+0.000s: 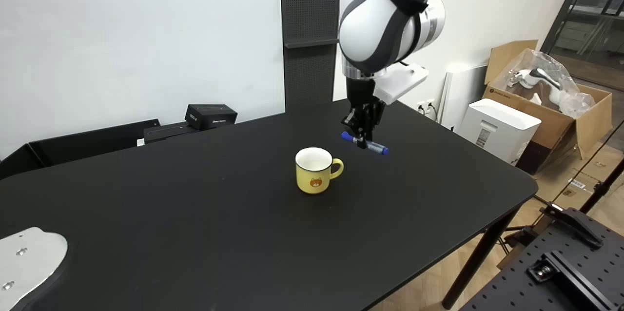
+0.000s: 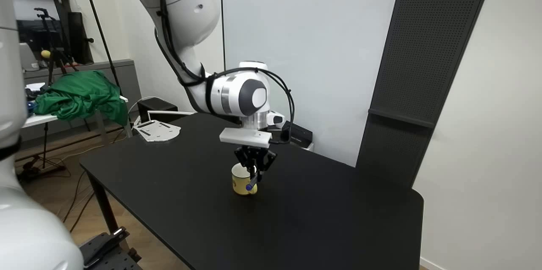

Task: Put the marker in the cup

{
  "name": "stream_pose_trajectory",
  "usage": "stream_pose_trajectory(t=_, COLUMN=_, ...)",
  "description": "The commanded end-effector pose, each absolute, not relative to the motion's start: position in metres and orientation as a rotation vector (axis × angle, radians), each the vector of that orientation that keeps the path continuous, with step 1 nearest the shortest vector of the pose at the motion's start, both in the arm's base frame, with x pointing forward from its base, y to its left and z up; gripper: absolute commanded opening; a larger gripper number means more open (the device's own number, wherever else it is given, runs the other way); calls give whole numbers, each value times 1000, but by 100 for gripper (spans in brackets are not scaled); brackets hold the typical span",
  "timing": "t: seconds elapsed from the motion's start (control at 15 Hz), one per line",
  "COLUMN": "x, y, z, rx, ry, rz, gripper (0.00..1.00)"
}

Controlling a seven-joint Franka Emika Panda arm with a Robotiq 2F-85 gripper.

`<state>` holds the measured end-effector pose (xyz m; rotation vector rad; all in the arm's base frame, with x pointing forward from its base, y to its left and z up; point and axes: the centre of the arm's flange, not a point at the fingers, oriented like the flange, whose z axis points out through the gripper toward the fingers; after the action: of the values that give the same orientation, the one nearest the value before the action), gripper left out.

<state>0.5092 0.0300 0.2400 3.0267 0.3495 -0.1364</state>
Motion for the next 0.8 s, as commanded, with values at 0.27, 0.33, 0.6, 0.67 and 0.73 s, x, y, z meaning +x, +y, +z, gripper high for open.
stream_pose_trajectory(t=0.27, x=515, y=62, z=303, rx=3059, ry=312, rz=-601, gripper=5)
stream_pose_trajectory(t=0.33, x=519, y=66, z=307, rx=3073, ry=320, rz=-657, gripper=5)
stream_pose_trajectory(t=0.6, x=536, y=75, z=314, rx=3106, ry=308, rz=-803, gripper=5)
stream_pose_trajectory(t=0.67, x=539, y=76, z=314, rx=3118, ry=314, rz=-820, gripper=5)
stream_pose_trajectory(t=0.73, x=542, y=76, z=314, rx=3131, ry=321, rz=-831, gripper=5)
